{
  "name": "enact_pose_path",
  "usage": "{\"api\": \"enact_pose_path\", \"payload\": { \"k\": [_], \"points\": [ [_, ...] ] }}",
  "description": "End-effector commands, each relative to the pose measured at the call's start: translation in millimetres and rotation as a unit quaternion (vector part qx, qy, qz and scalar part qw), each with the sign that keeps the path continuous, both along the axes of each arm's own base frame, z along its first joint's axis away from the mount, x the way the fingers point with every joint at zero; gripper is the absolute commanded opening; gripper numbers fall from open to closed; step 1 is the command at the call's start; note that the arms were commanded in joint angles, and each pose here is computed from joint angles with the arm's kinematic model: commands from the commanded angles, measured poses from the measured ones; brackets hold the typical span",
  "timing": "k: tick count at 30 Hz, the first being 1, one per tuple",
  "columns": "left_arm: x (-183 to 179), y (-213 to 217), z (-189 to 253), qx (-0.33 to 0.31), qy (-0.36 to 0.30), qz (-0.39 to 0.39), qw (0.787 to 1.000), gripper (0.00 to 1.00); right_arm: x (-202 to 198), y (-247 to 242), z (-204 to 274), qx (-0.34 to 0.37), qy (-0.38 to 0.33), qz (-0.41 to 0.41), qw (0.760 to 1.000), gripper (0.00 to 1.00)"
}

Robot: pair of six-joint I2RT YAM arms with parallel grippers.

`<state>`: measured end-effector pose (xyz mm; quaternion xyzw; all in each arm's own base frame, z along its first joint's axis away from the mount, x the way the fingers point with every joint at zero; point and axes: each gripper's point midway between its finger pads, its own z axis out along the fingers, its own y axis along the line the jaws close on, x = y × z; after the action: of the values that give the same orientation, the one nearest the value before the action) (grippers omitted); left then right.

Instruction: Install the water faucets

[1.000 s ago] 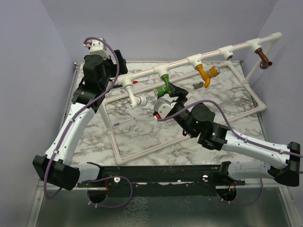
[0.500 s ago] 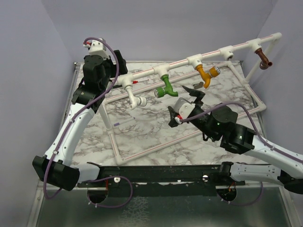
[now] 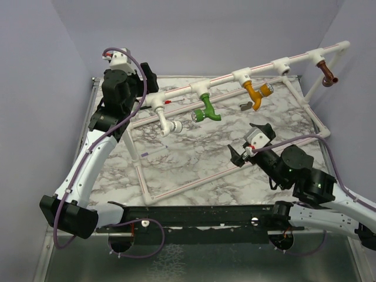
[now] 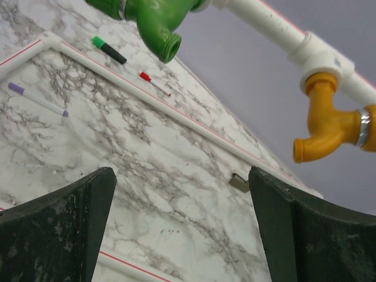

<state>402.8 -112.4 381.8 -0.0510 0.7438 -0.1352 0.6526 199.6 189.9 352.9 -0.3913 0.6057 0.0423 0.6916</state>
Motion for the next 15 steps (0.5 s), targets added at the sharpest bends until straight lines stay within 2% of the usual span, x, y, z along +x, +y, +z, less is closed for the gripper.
{"api": "enact_pose_path", "payload": {
  "k": [1,8,15],
  "points": [
    [-16,-18,-42,0.001,0.08,-0.045,0.996,0.99,2,-13,-43,0.013,0.056,-0.049,0.997,1.0],
    [-19,-25,23,-0.04,0.008,-0.065,0.997,0.99,7,-26,-85,0.048,0.065,-0.098,0.992,1.0],
    [-42,-50,97,-0.067,-0.083,-0.155,0.982,0.99,21,-19,-102,0.076,0.066,-0.138,0.985,1.0]
  ]
}}
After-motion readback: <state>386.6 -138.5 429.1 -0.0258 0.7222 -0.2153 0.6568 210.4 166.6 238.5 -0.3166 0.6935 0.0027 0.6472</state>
